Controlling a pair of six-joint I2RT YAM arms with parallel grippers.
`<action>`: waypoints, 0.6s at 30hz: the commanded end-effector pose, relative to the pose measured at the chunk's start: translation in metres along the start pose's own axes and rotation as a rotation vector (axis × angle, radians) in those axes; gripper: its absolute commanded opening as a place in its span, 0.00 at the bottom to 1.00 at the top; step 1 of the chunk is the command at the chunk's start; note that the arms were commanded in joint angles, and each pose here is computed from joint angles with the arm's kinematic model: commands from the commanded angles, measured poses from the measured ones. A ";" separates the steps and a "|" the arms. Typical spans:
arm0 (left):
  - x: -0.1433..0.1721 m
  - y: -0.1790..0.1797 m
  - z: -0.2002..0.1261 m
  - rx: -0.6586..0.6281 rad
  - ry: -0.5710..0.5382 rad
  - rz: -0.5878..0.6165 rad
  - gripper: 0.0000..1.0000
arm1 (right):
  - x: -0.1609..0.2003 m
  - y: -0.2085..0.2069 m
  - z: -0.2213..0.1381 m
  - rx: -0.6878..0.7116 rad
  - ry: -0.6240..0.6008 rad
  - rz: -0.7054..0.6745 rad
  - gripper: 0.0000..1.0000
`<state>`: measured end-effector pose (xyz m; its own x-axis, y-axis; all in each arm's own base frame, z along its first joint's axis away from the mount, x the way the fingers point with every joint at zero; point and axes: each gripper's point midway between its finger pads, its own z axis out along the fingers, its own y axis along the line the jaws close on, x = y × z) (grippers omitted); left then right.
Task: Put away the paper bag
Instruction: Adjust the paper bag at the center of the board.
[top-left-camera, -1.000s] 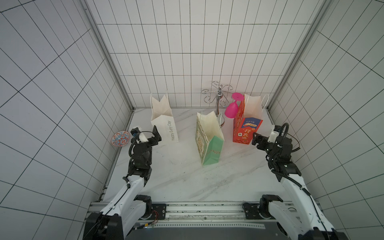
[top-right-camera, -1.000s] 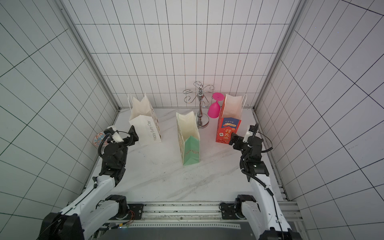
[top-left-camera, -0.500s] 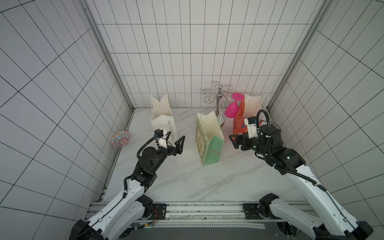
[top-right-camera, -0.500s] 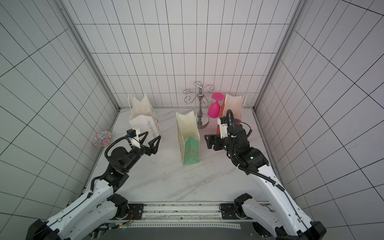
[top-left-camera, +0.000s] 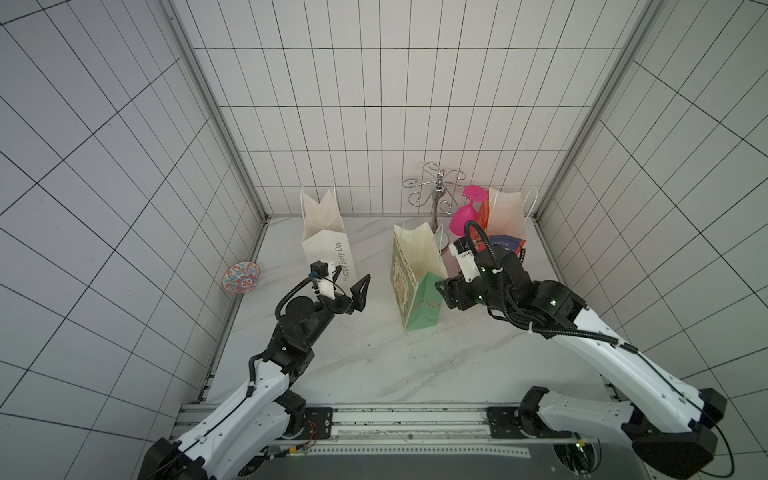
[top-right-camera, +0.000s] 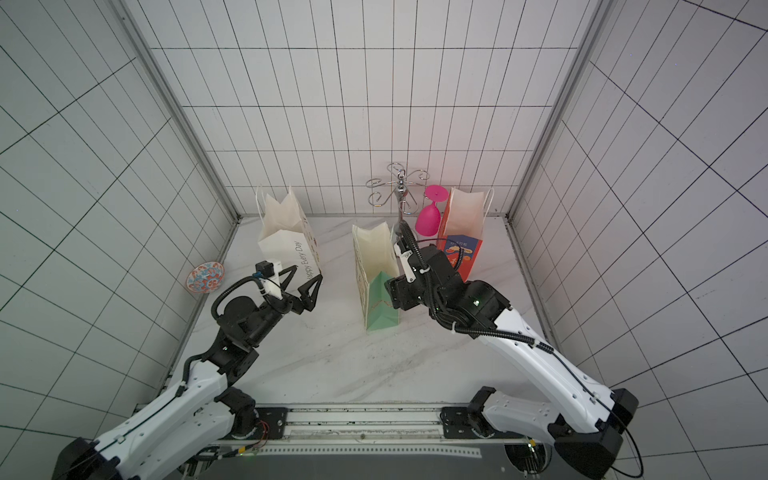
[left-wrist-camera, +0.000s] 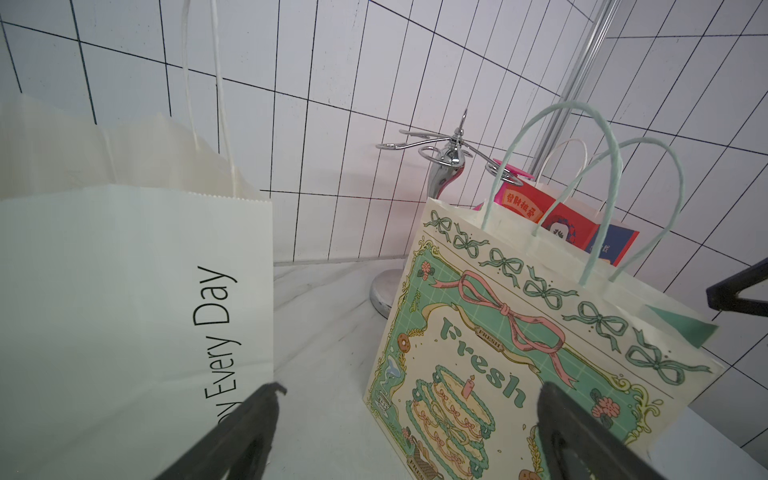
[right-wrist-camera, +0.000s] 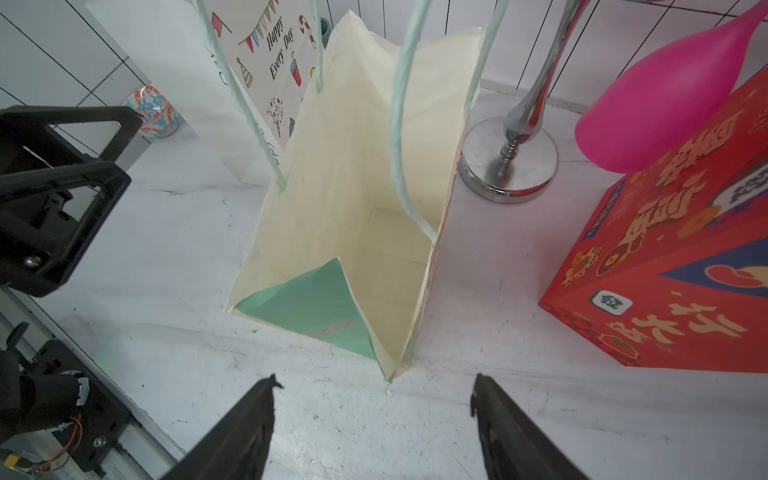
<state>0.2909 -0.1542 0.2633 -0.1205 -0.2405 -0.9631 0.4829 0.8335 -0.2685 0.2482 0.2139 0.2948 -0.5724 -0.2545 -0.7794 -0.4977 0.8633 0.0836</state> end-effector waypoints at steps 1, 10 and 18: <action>-0.009 0.000 -0.003 -0.001 -0.055 -0.010 0.98 | 0.002 -0.007 -0.010 0.053 -0.009 -0.056 0.73; -0.009 -0.001 -0.003 0.008 -0.054 -0.015 0.98 | -0.008 -0.004 0.026 0.065 -0.126 -0.082 0.64; -0.008 -0.002 -0.002 0.013 -0.056 -0.022 0.98 | 0.000 -0.001 0.053 0.061 -0.150 -0.095 0.55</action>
<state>0.2898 -0.1533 0.2723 -0.0871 -0.2725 -0.9582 0.4916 0.8248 -0.2793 0.2766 0.2310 0.2724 -0.4471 -0.2650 -0.8543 -0.5026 0.8645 -0.0051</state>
